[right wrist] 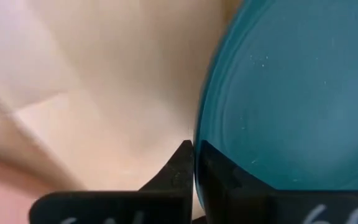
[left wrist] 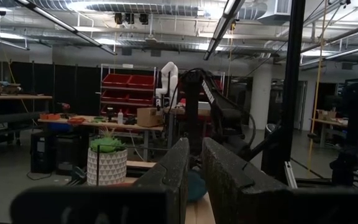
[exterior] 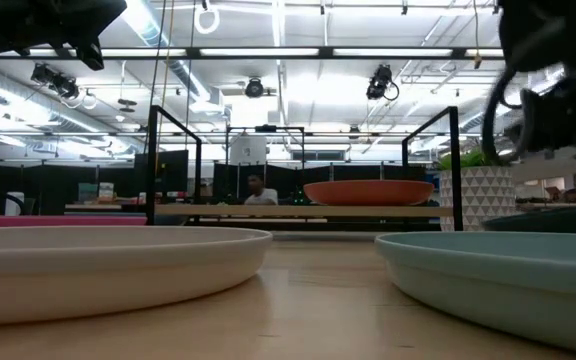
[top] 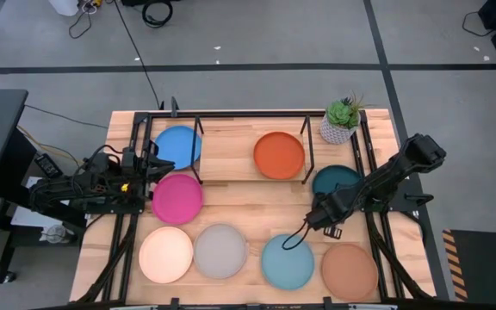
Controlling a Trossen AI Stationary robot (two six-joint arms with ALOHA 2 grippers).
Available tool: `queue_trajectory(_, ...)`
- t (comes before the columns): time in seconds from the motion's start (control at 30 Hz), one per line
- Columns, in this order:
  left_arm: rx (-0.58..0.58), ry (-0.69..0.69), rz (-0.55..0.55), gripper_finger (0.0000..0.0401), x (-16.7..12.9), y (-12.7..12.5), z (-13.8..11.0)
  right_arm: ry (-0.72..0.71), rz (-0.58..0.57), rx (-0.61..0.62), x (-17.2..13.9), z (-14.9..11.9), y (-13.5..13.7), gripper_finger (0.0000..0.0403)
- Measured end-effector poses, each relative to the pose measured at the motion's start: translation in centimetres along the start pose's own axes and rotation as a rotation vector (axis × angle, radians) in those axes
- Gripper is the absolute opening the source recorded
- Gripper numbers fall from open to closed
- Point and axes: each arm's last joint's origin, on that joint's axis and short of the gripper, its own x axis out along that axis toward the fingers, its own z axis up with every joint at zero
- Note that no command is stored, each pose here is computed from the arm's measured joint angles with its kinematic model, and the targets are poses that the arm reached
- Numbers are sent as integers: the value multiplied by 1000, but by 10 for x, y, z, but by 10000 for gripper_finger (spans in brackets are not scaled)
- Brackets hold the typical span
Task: Place and stack plates onto a shelf
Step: Stack the dark green plate on top of the orange plate on the shelf
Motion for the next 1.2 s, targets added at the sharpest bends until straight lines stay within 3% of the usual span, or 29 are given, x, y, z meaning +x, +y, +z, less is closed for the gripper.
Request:
queue_trajectory(0.33, -1, 0, 0, 52, 0, 0, 0, -103, 205, -21, -54, 15, 25, 16)
queue_trajectory(0.53, -1, 0, 0, 52, 0, 0, 0, -170, 288, -123, -81, 17, 36, 16)
queue_trajectory(0.87, 0, 0, 0, 52, 0, 0, 0, -458, 307, -317, -127, 28, 45, 16)
queue_trajectory(1.0, 16, -7, 0, 52, 0, 0, 1, -601, 232, -303, -140, 44, 36, 16)
queue_trajectory(1.2, 17, -12, 0, 52, 0, 0, 1, -683, 203, -329, -150, 67, 23, 16)
